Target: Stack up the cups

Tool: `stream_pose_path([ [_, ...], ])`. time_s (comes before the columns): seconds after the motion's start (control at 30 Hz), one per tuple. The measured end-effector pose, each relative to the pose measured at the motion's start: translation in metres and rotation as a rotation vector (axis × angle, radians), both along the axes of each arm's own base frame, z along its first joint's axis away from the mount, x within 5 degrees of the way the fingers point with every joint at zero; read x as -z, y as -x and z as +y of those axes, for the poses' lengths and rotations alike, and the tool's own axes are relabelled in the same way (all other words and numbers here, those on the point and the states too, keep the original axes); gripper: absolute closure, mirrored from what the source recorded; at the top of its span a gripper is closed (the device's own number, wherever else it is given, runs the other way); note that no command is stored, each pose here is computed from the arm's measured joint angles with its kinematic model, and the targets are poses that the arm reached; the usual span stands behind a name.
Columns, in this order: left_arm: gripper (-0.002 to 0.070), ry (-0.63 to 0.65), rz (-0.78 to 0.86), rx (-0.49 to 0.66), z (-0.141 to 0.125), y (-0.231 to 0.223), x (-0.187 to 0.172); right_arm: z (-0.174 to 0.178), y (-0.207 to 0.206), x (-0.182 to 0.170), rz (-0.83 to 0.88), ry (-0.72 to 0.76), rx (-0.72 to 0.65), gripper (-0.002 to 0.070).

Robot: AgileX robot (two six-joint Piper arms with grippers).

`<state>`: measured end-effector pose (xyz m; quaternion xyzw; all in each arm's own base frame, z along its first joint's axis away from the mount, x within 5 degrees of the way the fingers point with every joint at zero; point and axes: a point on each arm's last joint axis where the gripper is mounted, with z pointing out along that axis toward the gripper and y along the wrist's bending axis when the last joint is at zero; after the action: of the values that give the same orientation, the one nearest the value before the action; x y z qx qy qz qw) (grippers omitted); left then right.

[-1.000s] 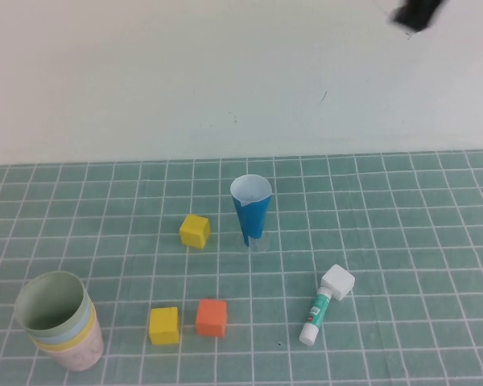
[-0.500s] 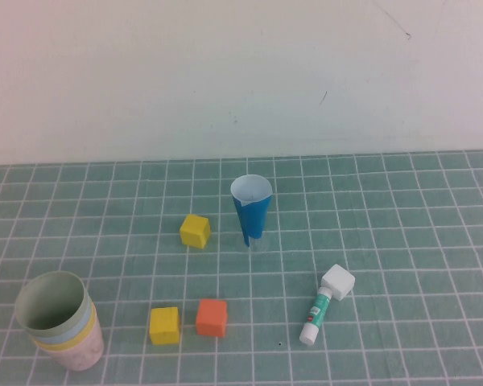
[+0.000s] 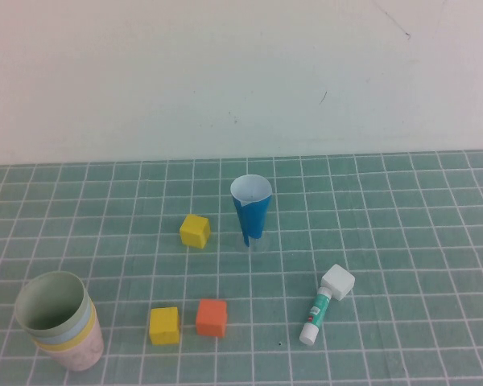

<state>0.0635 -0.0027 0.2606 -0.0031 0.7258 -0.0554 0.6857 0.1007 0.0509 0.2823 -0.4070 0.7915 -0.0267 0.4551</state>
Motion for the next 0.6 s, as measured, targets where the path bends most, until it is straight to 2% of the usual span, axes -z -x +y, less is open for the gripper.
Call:
stream_pose_path([
  [0.33,0.0676,0.003,0.027,-0.009,0.001,0.000,0.003,-0.011,0.026,0.033,0.178,-0.015,0.022,0.0678],
  [0.6,0.0676,0.003,0.025,-0.006,0.000,0.000,0.006,-0.011,0.027,0.035,0.190,-0.013,0.023,0.0678],
])
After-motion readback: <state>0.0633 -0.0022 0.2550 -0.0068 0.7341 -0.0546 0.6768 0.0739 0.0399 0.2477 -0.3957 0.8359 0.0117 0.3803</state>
